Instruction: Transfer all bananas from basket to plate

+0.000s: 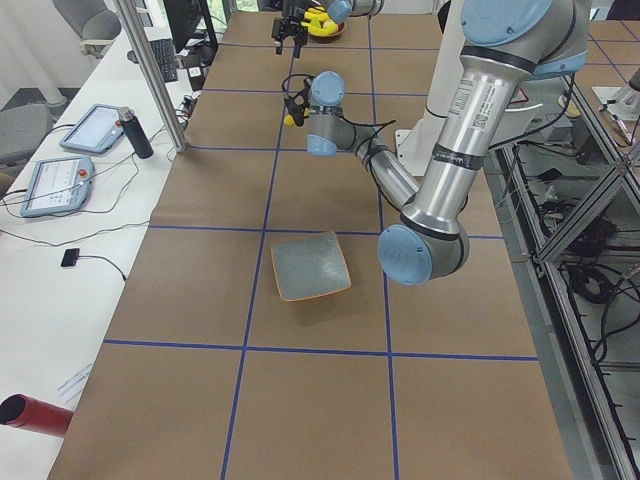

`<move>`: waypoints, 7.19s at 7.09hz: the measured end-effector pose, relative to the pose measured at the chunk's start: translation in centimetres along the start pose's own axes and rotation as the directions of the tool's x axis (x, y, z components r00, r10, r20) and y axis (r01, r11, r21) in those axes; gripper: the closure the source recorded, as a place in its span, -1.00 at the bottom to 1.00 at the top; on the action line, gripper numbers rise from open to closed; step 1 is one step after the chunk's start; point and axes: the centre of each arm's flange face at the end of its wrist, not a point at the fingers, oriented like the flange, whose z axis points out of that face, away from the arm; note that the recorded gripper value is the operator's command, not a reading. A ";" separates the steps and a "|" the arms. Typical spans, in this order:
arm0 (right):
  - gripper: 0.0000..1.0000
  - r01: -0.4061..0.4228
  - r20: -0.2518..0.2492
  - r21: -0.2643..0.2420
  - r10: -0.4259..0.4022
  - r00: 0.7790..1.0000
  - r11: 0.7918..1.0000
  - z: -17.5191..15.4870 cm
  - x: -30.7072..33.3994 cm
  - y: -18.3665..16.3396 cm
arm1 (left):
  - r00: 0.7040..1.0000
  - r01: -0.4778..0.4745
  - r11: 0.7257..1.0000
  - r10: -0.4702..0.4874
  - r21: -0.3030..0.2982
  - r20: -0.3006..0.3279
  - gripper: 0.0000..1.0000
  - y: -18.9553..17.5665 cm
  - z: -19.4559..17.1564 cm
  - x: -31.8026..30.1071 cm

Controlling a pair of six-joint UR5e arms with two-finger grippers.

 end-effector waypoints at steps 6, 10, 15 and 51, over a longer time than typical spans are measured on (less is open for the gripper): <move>-1.00 0.275 -0.043 0.113 -0.272 0.961 0.955 0.3 2.7 -3.2 | 0.953 -0.249 0.918 0.175 0.310 0.249 1.00 -7.2 -12.1 -16.9; -1.00 0.291 -0.061 0.146 -0.286 0.956 0.945 0.8 3.3 -3.8 | 0.957 -0.164 0.920 0.061 0.355 0.283 1.00 -9.0 -14.1 -22.2; -1.00 0.298 -0.069 0.157 -0.291 0.954 0.942 1.9 3.6 -3.2 | 0.902 -0.321 0.895 0.190 0.309 0.387 1.00 -10.0 -13.9 -23.3; -1.00 0.579 -0.319 0.039 -0.539 0.779 0.814 -5.0 19.1 -19.5 | -0.090 -0.645 0.530 0.662 -0.550 0.744 -1.00 -6.1 -5.8 -7.2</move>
